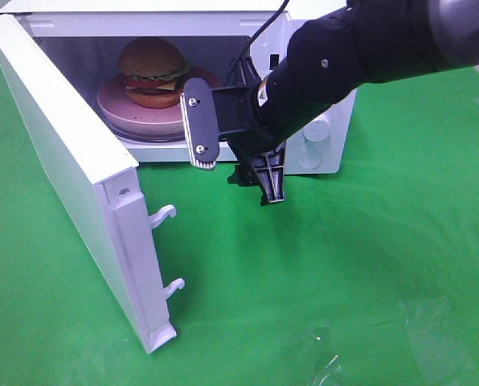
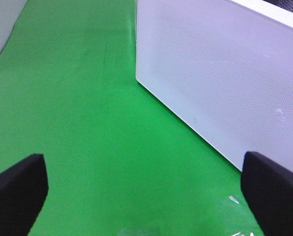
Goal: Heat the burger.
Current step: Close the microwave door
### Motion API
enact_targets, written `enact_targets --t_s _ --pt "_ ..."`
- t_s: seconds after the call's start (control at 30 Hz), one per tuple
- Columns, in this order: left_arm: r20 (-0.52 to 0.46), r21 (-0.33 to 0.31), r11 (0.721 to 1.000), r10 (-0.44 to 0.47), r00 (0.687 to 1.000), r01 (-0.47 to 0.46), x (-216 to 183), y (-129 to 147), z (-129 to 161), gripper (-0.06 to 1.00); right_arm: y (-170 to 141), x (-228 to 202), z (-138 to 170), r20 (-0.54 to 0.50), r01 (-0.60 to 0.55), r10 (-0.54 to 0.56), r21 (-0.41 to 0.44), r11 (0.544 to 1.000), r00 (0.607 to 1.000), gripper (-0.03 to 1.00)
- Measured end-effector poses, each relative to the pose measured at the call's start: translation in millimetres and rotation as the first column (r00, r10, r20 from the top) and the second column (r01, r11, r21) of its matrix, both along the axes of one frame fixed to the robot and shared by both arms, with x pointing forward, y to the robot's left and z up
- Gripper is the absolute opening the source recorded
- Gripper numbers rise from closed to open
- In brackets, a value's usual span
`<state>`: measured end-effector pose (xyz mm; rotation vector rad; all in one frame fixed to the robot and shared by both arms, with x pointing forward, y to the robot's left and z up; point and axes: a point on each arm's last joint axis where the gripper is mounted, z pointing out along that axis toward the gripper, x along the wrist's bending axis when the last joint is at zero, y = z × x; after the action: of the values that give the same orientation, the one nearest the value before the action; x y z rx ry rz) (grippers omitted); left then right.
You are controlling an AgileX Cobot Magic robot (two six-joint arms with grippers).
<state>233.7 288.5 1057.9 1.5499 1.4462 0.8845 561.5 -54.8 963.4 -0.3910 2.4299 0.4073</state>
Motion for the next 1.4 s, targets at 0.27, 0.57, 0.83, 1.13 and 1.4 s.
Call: enact_targets --t_s 0.27,0.57,0.83,1.13,1.4 --pt "0.000 0.000 1.000 0.000 1.000 0.000 0.0 0.0 0.0 0.99 -23.8 -31.5 6.2 -0.060 0.095 -0.092 0.060 0.994 0.994 0.69" --pt "0.000 0.000 1.000 0.000 1.000 0.000 0.0 0.0 0.0 0.99 -47.8 -62.9 8.9 -0.125 0.183 -0.171 0.095 0.979 0.977 0.69" --pt "0.000 0.000 1.000 0.000 1.000 0.000 0.0 0.0 0.0 0.99 -71.5 -94.0 17.5 -0.211 0.335 -0.296 0.182 0.925 0.932 0.69" --pt "0.000 0.000 1.000 0.000 1.000 0.000 0.0 0.0 0.0 0.99 -88.6 -116.6 52.0 -0.396 0.605 -0.470 0.360 0.710 0.789 0.69" --pt "0.000 0.000 1.000 0.000 1.000 0.000 0.0 0.0 0.0 0.99 -111.0 -142.9 62.7 -0.568 0.815 -0.611 0.212 0.539 0.551 0.73"
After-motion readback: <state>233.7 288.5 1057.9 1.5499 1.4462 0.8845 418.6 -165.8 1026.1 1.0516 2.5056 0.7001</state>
